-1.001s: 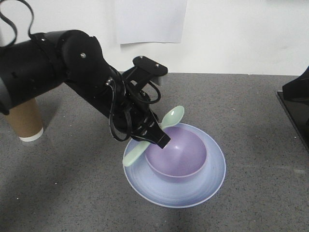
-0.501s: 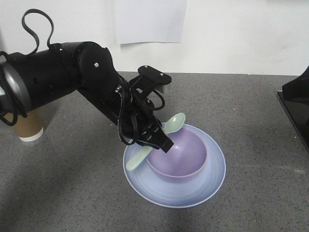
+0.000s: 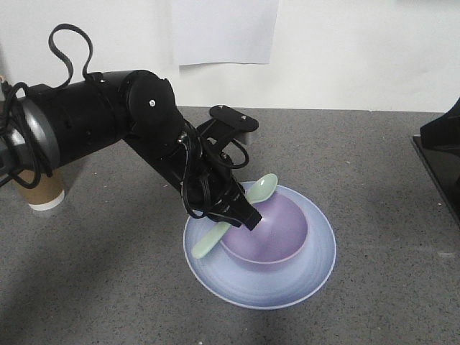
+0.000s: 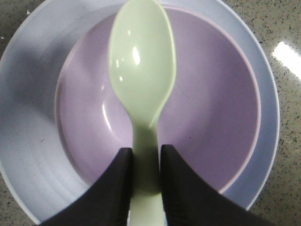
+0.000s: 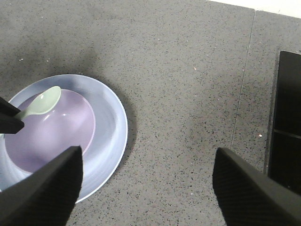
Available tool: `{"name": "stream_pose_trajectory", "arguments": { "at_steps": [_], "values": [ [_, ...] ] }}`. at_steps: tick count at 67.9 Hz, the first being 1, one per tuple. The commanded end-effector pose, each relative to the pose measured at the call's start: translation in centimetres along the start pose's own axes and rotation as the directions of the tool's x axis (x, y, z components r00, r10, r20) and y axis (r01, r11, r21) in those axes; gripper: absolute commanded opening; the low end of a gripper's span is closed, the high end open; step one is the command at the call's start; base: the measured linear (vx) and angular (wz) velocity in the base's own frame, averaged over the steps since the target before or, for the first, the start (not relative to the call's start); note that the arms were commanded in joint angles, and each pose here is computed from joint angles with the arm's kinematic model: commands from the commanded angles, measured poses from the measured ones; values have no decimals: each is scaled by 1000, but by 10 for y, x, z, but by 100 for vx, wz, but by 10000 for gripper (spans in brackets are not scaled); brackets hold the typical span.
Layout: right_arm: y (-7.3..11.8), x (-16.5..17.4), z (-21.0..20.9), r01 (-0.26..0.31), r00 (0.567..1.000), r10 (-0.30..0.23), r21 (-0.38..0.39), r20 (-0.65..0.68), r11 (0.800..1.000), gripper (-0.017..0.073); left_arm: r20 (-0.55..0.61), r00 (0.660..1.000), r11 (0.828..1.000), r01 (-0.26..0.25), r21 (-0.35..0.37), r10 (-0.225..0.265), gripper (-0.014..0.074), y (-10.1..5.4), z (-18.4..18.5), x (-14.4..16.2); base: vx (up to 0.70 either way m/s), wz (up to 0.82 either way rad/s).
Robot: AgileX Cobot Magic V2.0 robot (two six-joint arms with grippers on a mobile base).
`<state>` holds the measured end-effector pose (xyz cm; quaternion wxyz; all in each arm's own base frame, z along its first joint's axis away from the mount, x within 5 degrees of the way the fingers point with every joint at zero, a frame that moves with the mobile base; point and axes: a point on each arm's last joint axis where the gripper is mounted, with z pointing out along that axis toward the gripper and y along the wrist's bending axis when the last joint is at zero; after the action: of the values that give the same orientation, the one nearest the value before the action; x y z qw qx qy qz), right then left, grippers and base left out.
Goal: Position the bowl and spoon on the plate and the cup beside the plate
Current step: 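Move the left gripper with the spoon over the bowl and lower it, then open the left gripper, releasing the spoon into the bowl, and lift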
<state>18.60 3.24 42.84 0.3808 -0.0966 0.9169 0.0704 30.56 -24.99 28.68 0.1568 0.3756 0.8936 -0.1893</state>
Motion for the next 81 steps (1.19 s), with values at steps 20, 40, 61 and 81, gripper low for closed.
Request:
{"name": "stream_pose_trajectory", "arguments": {
  "at_steps": [20,40,61,81],
  "values": [
    [0,-8,-11,4,995,-5,10,97,1000,544,109,994,1000,-15,12,13,256,-11,-25,-9,0,0],
    [0,-8,-11,4,995,-5,9,96,1000,542,146,989,1000,-14,1,14,256,-10,-28,-12,0,0],
    [0,-8,-11,4,996,-5,9,93,1000,542,277,961,998,15,-65,4,256,-11,-90,-24,0,0],
    [0,-8,-11,4,996,-5,9,91,1000,542,385,920,901,224,-371,-70,288,20,-193,-15,0,0]
  ]
}}
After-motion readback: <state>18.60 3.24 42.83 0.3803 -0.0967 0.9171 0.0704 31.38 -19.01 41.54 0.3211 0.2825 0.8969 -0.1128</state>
